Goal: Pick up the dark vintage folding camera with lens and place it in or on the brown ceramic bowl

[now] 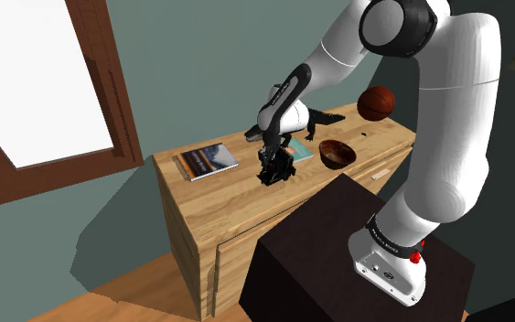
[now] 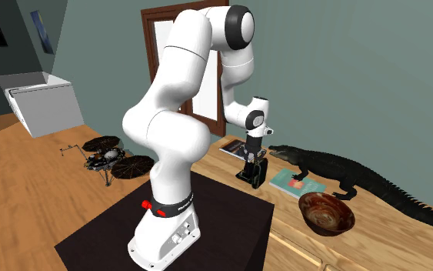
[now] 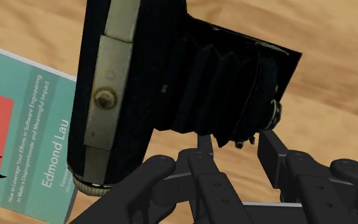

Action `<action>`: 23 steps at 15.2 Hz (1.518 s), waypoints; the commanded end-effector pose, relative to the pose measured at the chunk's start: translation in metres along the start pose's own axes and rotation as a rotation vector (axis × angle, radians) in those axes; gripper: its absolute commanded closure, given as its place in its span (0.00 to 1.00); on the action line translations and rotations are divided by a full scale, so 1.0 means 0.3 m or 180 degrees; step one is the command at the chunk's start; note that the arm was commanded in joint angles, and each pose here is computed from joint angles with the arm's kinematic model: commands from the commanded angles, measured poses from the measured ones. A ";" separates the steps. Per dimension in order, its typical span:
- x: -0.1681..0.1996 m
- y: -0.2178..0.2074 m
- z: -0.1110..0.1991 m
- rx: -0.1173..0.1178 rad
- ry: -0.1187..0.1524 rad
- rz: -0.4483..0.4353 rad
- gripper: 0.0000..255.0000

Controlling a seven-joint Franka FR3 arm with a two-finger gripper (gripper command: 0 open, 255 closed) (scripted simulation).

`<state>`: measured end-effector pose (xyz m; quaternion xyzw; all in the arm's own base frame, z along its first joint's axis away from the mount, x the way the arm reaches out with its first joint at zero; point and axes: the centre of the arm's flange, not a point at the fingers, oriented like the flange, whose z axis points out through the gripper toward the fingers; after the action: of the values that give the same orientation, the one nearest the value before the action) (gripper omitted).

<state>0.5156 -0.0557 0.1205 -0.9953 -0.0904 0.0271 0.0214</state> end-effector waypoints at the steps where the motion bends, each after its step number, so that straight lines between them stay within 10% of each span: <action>1: -0.016 0.003 0.027 0.0024 -0.0080 0.0013 1.00; 23: -0.025 -0.029 -0.362 0.0023 -0.0081 0.0011 1.00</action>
<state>0.5123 -0.0520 0.2236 -0.9949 -0.0888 0.0404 0.0239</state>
